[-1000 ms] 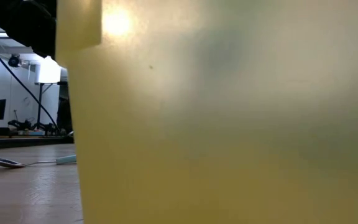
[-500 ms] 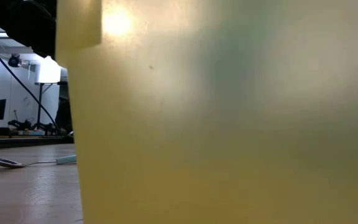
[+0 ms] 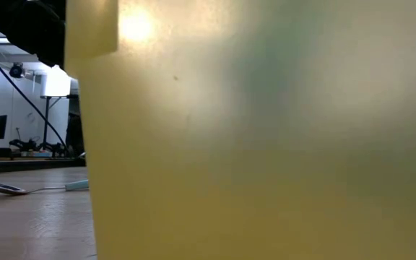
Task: Pick & Place Food Item
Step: Put the white seasoning bottle into the green bin
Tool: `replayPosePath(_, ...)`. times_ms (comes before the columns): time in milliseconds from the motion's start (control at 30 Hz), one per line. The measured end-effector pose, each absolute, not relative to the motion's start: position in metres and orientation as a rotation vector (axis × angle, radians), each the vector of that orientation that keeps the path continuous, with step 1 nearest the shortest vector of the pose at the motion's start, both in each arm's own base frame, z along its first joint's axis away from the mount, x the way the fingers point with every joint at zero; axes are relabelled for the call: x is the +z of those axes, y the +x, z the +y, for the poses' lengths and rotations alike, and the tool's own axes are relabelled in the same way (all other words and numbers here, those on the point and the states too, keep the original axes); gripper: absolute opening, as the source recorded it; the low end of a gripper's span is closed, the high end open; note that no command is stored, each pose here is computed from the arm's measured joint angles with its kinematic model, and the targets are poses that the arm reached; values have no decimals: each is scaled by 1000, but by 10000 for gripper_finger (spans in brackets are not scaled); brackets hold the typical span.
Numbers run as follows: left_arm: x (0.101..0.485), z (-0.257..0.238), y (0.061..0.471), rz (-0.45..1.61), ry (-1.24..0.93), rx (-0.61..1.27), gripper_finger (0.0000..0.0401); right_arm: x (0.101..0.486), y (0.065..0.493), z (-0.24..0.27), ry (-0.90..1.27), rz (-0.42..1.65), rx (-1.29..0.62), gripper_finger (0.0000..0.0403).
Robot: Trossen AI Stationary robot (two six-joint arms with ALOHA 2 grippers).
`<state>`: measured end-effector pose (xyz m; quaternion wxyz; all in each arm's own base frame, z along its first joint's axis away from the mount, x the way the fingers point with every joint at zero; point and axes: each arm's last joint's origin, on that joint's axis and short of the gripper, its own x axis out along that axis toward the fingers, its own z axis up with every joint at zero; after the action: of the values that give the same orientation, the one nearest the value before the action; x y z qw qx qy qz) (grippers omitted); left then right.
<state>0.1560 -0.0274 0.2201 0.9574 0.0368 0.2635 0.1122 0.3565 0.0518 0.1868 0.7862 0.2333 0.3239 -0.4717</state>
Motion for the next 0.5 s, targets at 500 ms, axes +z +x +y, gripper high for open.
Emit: replayPosePath(500,220,-27,156,534,75,228,335,187,357,52,493,731,-989,173)
